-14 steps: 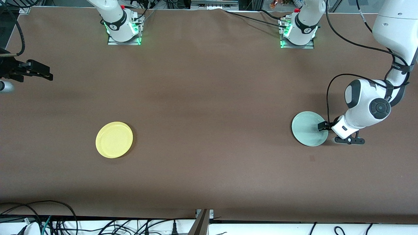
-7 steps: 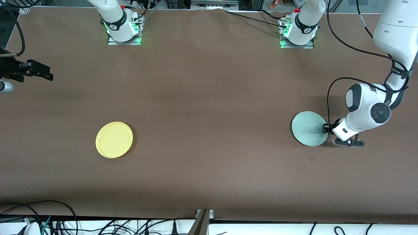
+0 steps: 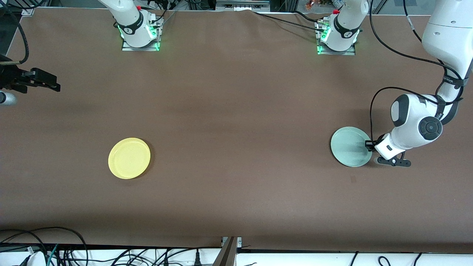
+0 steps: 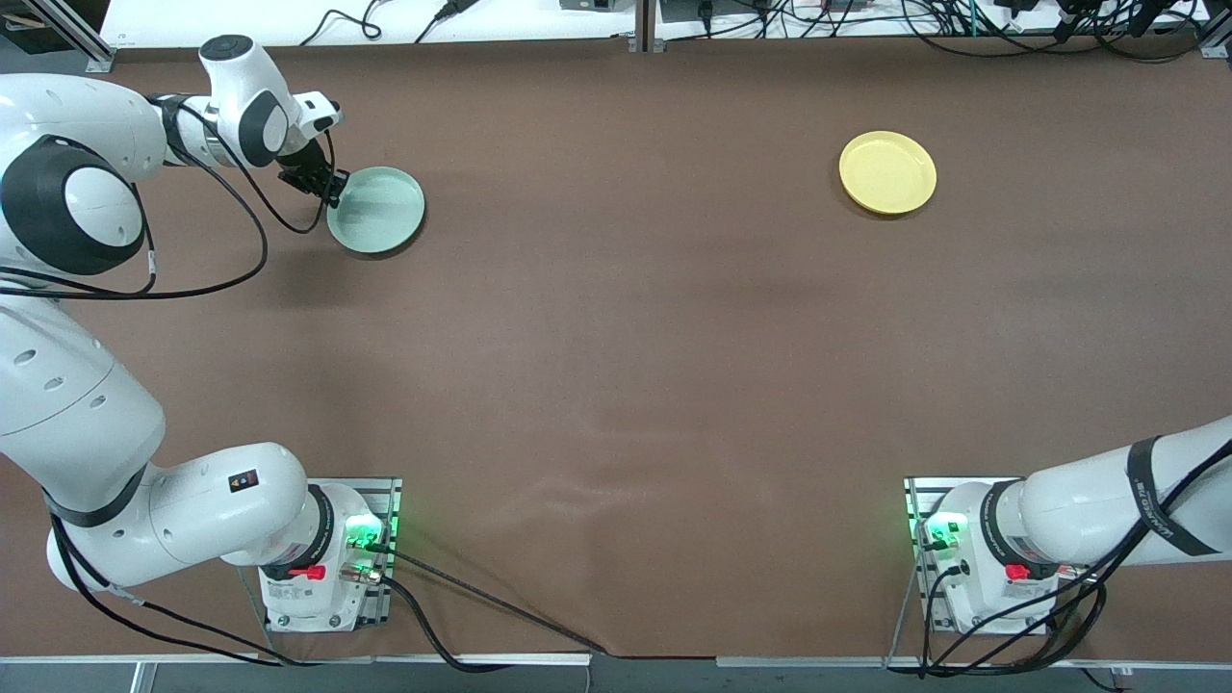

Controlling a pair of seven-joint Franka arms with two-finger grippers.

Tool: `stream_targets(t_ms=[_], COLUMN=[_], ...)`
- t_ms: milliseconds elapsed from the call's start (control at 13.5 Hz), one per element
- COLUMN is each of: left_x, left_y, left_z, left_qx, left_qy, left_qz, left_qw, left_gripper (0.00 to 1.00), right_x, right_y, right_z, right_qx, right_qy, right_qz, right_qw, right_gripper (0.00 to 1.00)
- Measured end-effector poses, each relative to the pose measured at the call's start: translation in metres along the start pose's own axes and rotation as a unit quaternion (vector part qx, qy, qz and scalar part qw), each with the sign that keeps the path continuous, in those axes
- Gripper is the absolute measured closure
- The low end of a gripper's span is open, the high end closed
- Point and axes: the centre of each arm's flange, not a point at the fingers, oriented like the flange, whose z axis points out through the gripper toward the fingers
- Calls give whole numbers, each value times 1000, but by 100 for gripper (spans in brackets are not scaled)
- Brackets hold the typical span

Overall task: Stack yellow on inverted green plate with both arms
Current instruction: 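Reach the left gripper down and grasp the green plate's rim, then lift the green plate on edge and carry it toward the table middle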

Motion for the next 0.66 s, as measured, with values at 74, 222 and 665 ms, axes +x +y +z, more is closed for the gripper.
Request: stream_targets(t_ms=[74,222,665], left_x=[4,17,55], left_y=[3,12,141], left_z=[-12,-50,-194], left_qx=[2,10,159], left_qy=[-7,-28,-83], left_qz=[6,15,110], left_qw=[1000,999,978], left_gripper=[97,97,97], right_x=[0,0,4], right_y=[0,0,2], right_z=[0,0,6], right_qx=[0,0,0], right_qy=[0,0,-4], right_qz=[0,0,1], right_qw=[1000,1000,1000], right_gripper=[0,0,0])
